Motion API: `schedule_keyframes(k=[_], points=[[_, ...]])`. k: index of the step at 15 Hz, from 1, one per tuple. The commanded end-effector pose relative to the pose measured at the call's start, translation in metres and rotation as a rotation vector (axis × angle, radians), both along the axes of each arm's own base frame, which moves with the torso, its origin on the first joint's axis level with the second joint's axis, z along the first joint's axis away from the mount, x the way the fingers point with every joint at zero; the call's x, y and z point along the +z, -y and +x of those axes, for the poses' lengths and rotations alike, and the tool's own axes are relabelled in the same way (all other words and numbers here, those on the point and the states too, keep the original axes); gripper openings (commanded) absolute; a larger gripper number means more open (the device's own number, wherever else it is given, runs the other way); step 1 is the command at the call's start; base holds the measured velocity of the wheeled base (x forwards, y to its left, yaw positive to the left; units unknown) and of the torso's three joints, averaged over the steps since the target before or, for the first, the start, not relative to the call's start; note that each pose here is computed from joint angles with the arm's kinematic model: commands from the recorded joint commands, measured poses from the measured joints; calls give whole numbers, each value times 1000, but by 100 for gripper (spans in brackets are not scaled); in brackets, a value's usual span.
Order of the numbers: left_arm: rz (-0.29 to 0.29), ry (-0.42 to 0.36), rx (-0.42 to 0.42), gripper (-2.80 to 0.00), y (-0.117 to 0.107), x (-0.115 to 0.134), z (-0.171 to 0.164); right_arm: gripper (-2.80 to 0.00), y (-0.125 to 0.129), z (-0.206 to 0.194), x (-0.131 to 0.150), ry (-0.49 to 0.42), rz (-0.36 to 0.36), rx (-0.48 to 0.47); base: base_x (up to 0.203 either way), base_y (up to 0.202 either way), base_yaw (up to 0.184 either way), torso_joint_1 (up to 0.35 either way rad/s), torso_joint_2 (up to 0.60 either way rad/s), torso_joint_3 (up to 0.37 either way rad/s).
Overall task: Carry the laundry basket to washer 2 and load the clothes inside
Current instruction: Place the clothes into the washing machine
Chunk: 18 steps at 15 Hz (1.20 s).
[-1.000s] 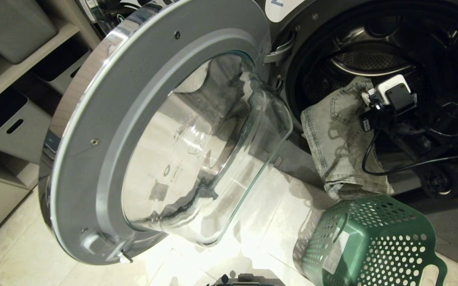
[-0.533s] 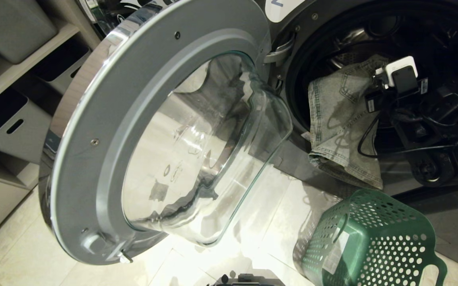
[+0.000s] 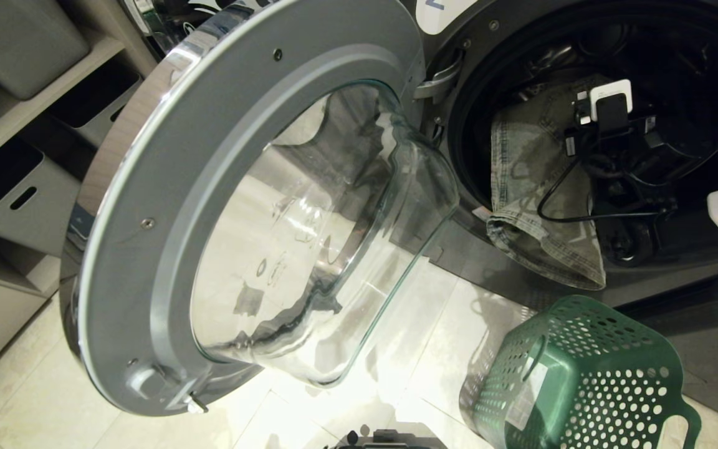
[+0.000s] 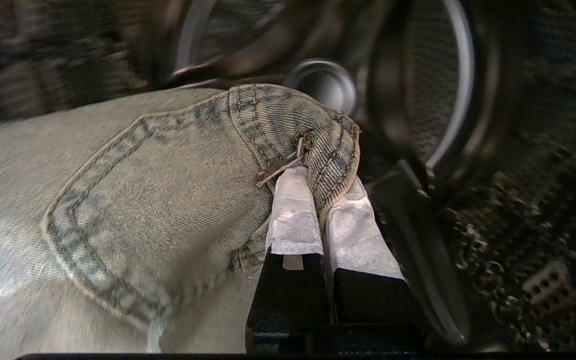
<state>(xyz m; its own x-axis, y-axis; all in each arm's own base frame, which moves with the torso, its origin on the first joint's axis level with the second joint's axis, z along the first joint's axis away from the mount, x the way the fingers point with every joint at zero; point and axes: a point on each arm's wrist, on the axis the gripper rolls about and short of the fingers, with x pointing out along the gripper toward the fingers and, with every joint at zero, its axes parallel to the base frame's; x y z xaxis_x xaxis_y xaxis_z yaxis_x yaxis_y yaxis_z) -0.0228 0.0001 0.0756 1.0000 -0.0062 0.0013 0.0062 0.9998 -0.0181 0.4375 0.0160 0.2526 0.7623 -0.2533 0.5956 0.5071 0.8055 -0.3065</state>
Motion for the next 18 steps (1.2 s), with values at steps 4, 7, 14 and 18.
schedule_keyframes(k=[4, 7, 14, 18], points=[[0, -3, 0, -280, 0, 0, 0, -280, 1, 22, 15, 142, 74, -80, 0, 0, 0, 0, 0, 0], [0, -3, 0, -280, 0, 0, 0, -280, 2, 24, 31, 229, 114, -116, 0, 0, 0, 0, 0, 0], [0, -3, 0, -280, 0, 0, 0, -280, 3, 20, 45, 290, 118, -116, 0, 0, 0, 0, 0, 0], [0, -3, 0, -280, 0, 0, 0, -280, -3, 23, 40, 280, 125, -99, 0, 0, 0, 0, 0, 0]])
